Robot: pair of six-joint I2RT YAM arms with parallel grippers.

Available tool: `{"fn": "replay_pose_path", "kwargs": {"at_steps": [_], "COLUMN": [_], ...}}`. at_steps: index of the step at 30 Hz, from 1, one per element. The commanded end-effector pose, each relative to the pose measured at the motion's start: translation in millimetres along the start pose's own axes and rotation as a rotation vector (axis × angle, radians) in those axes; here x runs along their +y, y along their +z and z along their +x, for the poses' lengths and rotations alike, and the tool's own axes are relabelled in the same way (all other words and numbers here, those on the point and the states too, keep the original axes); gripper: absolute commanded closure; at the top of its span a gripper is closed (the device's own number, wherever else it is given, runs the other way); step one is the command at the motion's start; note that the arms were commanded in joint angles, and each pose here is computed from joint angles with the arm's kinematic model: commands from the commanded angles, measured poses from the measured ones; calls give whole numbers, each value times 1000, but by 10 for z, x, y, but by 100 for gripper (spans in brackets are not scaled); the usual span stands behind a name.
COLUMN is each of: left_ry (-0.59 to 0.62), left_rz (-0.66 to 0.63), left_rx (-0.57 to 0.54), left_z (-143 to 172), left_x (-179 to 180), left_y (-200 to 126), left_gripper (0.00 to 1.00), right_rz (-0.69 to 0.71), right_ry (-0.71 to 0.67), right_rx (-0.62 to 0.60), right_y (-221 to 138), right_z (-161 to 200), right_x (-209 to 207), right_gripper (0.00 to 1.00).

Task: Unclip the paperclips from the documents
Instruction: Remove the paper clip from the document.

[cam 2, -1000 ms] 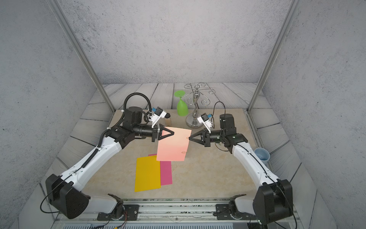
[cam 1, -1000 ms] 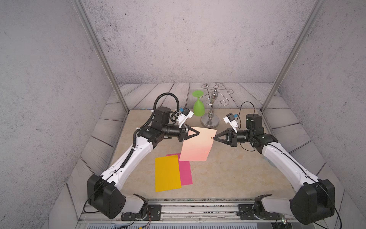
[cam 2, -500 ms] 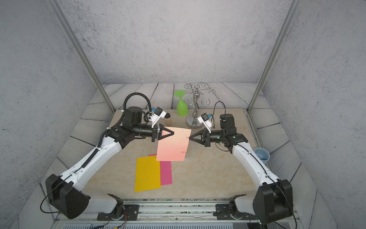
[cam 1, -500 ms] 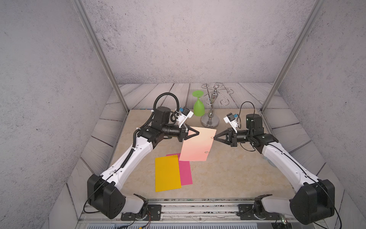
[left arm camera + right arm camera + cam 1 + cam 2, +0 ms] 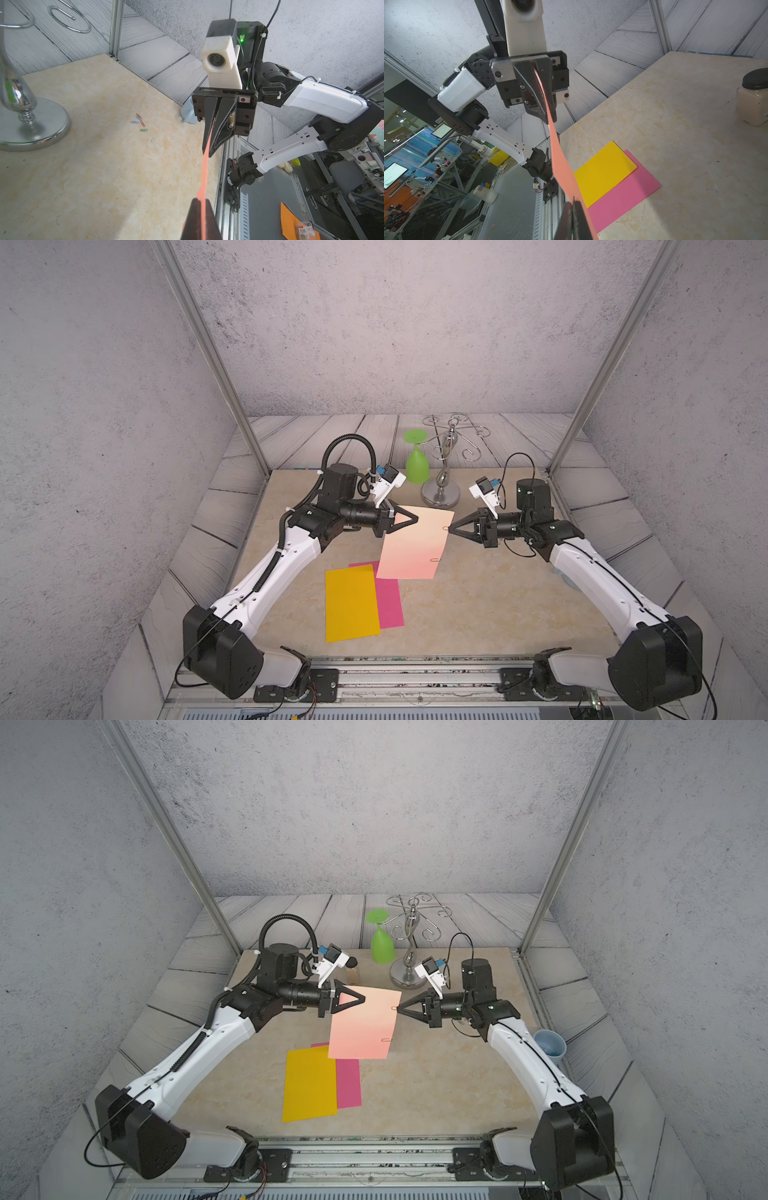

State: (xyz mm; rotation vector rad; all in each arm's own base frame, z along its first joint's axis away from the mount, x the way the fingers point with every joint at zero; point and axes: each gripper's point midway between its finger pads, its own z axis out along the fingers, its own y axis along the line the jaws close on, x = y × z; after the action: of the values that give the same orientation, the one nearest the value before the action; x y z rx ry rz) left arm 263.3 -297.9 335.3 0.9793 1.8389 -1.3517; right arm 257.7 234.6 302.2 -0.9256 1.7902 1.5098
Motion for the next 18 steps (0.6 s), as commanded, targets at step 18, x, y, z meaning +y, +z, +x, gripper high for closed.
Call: {"fn": "replay_pose_path", "kwargs": {"at_steps": [18], "left_ry": [22], "left_rz": [-18], "left_rx": [-9], "left_z": [-19], "left_x": [-15], "left_y": [-100], "left_gripper": [100], "right_rz": [11], "right_ry": [-9], "right_rx": [-6], "right_y": [-26], "right_z": [-61], "right_x": [-35], "right_gripper": [94]}}
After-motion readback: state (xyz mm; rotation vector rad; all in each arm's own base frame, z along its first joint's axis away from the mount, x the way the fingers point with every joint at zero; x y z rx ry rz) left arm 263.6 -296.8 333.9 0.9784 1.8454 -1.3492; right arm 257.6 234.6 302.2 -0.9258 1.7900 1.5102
